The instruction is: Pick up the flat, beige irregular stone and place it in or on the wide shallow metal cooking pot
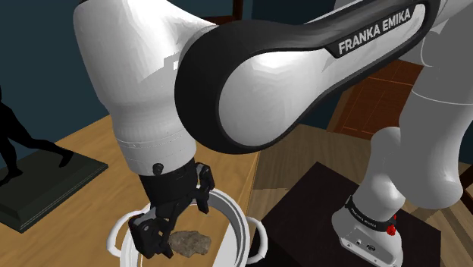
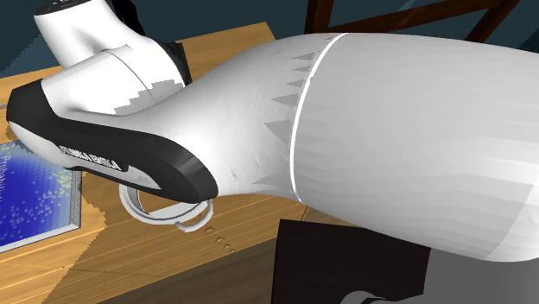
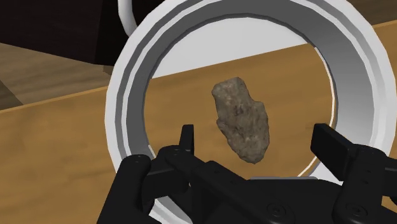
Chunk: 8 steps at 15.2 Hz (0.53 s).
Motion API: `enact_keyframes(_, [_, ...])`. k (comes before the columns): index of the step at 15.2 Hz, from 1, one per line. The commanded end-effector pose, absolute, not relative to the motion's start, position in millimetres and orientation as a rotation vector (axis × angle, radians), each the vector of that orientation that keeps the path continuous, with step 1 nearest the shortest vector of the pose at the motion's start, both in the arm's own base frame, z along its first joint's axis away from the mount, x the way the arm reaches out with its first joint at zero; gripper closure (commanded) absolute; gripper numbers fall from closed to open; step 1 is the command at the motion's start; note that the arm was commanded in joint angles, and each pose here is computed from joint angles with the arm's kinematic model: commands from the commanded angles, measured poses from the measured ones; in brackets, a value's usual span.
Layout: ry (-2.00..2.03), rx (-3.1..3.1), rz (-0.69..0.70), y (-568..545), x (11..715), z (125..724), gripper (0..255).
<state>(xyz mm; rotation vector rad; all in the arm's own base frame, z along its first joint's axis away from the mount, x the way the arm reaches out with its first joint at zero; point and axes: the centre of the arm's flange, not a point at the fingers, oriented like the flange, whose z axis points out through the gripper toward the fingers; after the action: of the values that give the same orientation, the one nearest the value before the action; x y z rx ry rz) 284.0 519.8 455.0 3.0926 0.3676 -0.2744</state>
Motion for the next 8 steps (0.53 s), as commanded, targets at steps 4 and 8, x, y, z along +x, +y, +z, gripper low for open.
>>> enact_keyframes(4, [0.368, 3.093, -0.274, 521.2, 290.8, 493.9, 0])
enact_keyframes(8, [0.368, 3.093, -0.274, 521.6, 292.6, 504.2, 0])
